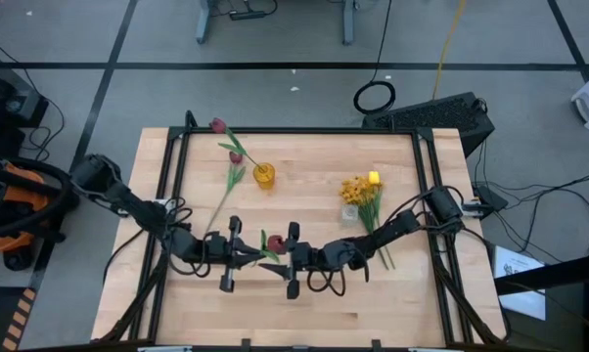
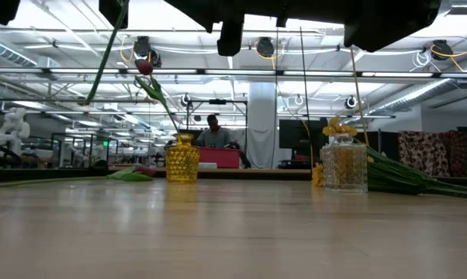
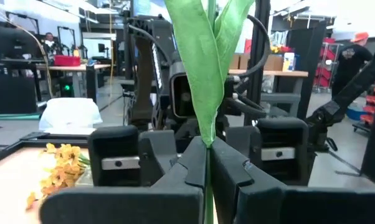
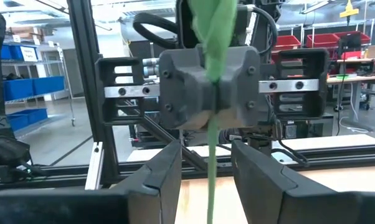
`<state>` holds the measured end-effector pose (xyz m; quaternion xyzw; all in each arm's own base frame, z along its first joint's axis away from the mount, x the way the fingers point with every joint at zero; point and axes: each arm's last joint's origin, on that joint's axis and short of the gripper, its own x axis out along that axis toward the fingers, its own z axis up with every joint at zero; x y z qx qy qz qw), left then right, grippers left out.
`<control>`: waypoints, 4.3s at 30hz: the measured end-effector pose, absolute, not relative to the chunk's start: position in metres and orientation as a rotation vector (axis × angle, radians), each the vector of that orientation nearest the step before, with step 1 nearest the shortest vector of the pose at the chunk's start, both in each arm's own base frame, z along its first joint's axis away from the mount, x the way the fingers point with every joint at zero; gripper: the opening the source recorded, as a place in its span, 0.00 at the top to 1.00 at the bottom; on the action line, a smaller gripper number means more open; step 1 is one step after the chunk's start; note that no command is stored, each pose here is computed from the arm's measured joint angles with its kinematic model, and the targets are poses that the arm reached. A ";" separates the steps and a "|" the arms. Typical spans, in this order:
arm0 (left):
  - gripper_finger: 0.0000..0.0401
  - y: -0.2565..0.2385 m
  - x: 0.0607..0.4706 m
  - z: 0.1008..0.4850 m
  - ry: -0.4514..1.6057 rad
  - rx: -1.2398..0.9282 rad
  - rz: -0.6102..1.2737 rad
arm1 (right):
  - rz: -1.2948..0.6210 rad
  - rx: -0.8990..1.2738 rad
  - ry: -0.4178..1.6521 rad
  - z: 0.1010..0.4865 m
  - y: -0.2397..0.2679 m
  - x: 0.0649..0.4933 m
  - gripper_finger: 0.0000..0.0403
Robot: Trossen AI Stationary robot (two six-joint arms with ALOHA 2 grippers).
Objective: Sort flowers into vase by color
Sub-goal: Put the red flower into the yellow vase
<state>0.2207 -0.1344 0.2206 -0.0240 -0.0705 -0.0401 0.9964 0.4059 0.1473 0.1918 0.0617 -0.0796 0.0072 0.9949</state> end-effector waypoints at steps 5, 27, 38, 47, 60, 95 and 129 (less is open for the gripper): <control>0.98 -0.133 0.224 0.218 -0.153 -0.058 -0.088 | 0.016 0.120 -0.159 0.192 0.147 0.406 0.68; 0.63 -0.153 0.211 0.212 -0.099 -0.008 -0.081 | -0.001 0.090 -0.134 0.189 0.141 0.409 1.00; 0.38 -0.168 0.194 0.201 -0.002 0.028 0.065 | -0.015 0.101 -0.170 0.203 0.139 0.406 1.00; 0.38 -0.162 0.198 0.192 0.064 0.004 0.117 | -0.010 0.094 -0.209 0.211 0.139 0.404 1.00; 0.66 -0.154 0.207 0.190 0.085 -0.015 0.080 | -0.012 0.063 -0.210 0.211 0.138 0.404 1.00; 0.97 -0.160 0.202 0.187 0.116 0.010 0.019 | 0.012 0.038 -0.172 0.231 0.146 0.394 0.55; 0.97 -0.161 0.202 0.186 0.126 0.011 -0.027 | 0.067 0.000 -0.245 0.239 0.150 0.392 0.82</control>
